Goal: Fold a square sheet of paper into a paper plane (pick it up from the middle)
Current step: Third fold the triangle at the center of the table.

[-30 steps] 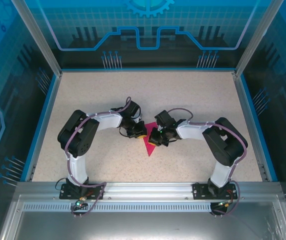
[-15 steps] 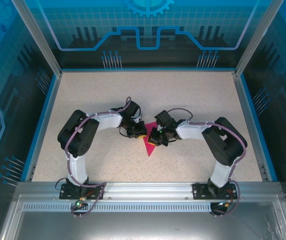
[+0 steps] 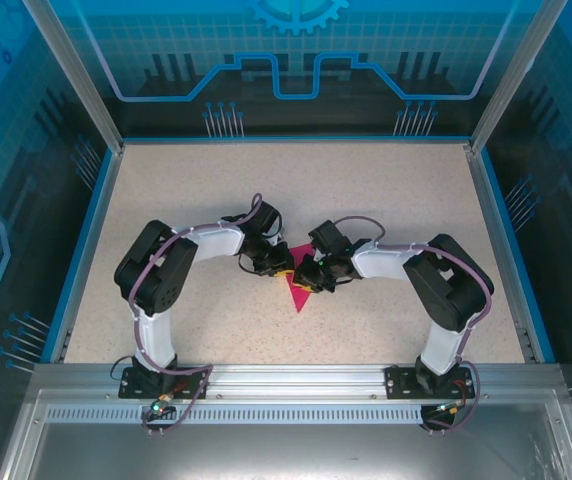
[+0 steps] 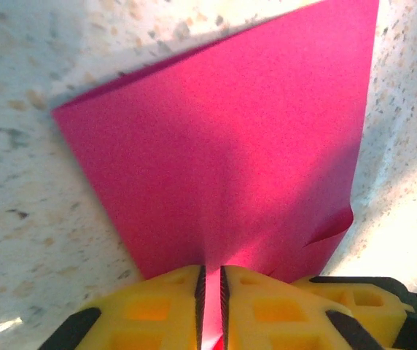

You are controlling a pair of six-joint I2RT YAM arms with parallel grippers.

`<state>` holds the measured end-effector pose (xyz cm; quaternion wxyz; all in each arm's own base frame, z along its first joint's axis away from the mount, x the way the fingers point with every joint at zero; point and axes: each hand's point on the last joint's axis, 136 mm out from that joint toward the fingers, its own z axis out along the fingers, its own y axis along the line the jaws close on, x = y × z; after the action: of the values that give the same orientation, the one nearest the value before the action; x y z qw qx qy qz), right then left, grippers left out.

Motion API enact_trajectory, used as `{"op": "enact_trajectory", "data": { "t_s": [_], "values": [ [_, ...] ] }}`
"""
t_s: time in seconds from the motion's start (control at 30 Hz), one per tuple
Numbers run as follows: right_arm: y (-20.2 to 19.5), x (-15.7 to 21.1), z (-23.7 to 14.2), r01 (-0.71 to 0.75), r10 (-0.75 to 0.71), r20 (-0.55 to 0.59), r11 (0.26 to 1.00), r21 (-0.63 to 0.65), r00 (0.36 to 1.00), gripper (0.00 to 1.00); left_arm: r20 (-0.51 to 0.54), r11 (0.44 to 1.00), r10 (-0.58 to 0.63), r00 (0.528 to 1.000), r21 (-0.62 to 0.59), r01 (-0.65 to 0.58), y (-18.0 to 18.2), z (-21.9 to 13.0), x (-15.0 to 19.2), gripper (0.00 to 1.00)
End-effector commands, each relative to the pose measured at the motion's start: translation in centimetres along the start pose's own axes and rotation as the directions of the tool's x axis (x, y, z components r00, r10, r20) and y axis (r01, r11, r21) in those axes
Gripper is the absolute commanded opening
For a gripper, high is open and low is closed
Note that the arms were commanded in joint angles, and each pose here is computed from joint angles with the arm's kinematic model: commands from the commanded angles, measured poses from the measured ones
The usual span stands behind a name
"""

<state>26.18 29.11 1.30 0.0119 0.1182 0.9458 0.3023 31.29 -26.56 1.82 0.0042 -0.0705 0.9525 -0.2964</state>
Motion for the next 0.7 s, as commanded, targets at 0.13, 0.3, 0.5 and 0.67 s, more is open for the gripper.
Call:
{"op": "enact_trajectory", "data": {
  "t_s": [0.13,0.3,0.5,0.67],
  "values": [
    [-2.7,1.3,1.1,-0.022,0.026,-0.035,0.995,0.1,0.999,0.32,0.116,0.993,-0.108,0.987,-0.031,0.112,1.9,-4.4,-1.5,0.21],
    [-2.8,1.4,1.1,-0.02,0.024,-0.037,0.994,0.105,0.999,0.37,0.135,0.992,-0.124,0.983,-0.008,0.126,2.0,-5.6,-1.3,0.21],
    [-2.8,1.3,0.8,-0.009,0.012,-0.025,0.994,0.11,1.0,0.42,0.112,0.993,-0.117,0.987,0.048,0.112,1.0,-5.9,-0.5,0.21],
    [-4.1,1.9,0.9,-0.014,0.019,-0.035,0.99,0.138,0.999,0.36,0.089,0.993,-0.101,0.991,0.077,0.095,0.1,-5.8,0.3,0.19]
  ]
}}
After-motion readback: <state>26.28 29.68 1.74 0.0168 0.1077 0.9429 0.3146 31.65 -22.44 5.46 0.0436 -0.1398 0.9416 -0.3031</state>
